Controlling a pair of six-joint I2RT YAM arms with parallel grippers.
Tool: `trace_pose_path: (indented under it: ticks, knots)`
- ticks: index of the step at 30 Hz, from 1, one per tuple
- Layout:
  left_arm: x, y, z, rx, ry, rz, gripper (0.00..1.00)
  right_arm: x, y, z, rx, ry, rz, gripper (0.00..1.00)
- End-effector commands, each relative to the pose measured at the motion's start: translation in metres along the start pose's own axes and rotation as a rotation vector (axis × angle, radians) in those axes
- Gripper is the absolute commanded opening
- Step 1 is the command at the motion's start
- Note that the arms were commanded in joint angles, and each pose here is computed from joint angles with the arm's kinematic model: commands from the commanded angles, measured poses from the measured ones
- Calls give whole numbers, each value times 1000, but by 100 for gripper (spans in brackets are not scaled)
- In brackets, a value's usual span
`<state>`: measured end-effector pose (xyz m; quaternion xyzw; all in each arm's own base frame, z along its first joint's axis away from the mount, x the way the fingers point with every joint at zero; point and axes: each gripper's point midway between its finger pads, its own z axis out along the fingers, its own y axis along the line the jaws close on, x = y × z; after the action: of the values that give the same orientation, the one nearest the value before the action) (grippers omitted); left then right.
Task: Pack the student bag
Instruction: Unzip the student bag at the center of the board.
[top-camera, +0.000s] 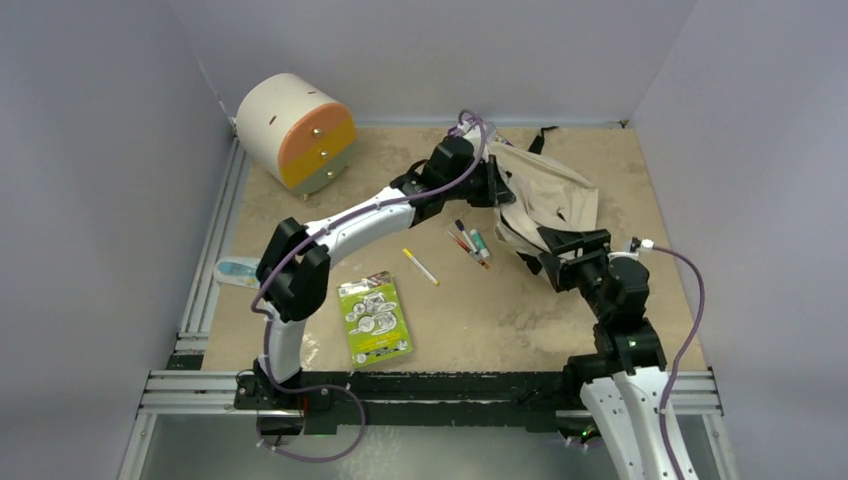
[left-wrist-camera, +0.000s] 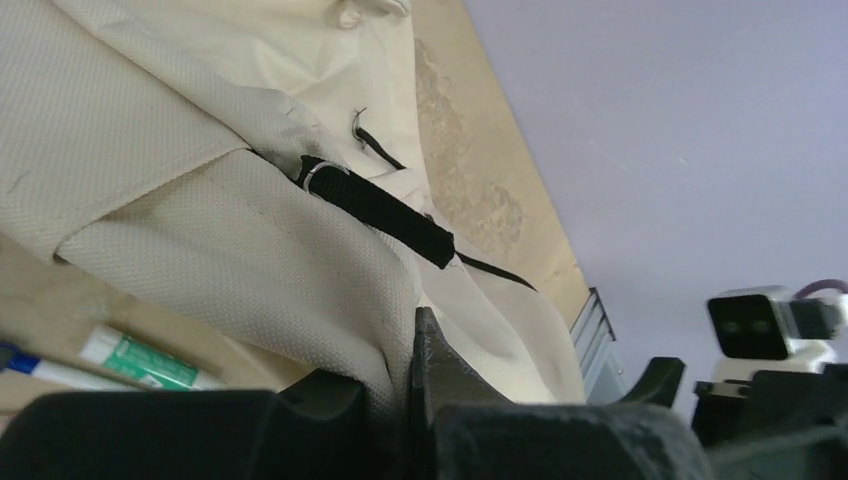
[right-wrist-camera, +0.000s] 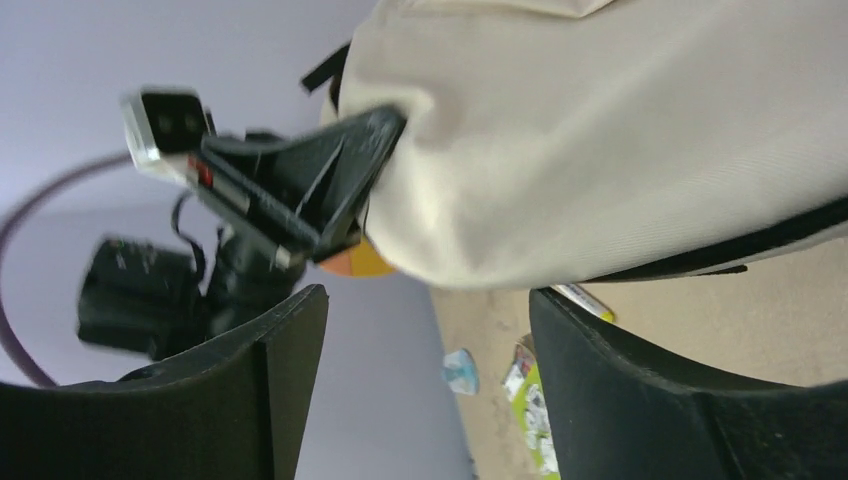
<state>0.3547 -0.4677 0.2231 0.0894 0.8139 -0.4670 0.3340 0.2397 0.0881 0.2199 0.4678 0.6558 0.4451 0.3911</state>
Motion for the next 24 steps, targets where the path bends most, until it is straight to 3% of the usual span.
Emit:
trace_pose_path:
  ticks: [1, 6, 9, 14, 24]
  knots:
    - [-40, -32, -5, 91, -3, 246, 0, 13, 38, -22, -136, 76, -274, 77]
    - [-61, -44, -6, 101, 3, 453, 0, 17, 78, -46, -294, 77, -534, 80]
    - [-70, -48, -11, 104, -6, 566, 0, 7, 90, -50, -284, 23, -625, 80]
    - [-75, -50, -21, 112, -18, 702, 0, -20, 100, -41, -177, -79, -695, 80]
    - [-61, -53, -37, 180, -18, 795, 0, -26, 107, 5, -123, -50, -701, 77]
